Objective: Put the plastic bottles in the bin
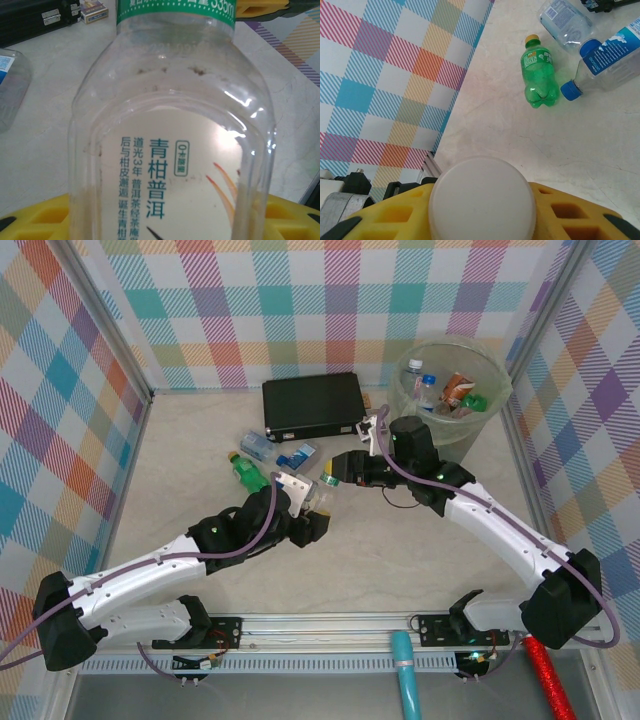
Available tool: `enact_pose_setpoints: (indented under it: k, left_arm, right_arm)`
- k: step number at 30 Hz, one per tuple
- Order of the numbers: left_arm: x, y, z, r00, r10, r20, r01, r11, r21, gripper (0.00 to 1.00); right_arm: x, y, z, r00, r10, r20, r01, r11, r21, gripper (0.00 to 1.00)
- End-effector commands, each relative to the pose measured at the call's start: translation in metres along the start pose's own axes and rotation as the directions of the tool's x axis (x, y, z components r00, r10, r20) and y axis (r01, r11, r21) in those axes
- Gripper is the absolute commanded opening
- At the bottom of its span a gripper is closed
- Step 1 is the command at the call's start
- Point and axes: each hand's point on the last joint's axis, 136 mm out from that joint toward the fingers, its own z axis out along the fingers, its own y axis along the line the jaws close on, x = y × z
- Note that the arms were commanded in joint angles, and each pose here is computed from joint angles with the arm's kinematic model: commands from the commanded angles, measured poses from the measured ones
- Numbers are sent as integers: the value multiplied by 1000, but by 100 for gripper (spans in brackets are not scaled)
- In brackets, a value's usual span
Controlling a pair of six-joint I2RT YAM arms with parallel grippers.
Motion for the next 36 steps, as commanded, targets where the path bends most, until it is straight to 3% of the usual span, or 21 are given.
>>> enact_pose_setpoints:
  k: [1, 3, 8, 16, 20, 27, 36]
  left_arm:
    - [-2, -3, -3, 1000, 23, 17, -23, 1000, 3, 57]
    - [-3, 2, -3, 1000, 15, 23, -15, 1000, -25, 74]
    - [-12, 16, -14, 997, -8, 75, 16, 995, -99, 100]
    - [-23, 58, -62, 967, -71, 245, 135, 957, -256, 100]
    - [-21, 70, -82, 947, -93, 308, 180, 947, -266, 100]
    - [-9, 75, -90, 945, -114, 307, 199, 945, -260, 100]
    - [-5, 73, -92, 941, -121, 315, 200, 952, -230, 100]
  right_arm:
    - [-12, 19, -8, 996, -73, 41, 74, 997, -16, 37]
    - [-15, 20, -15, 994, -91, 61, 91, 996, 11, 36]
    - [-31, 23, -35, 980, -167, 112, 154, 982, 111, 35]
    - [-73, 31, -83, 910, -360, 206, 278, 898, 340, 33]
    - [-105, 38, -117, 846, -466, 260, 308, 824, 476, 33]
    - [-166, 47, -174, 724, -604, 332, 278, 697, 661, 33]
    - [-240, 30, -230, 582, -744, 327, 140, 488, 861, 32]
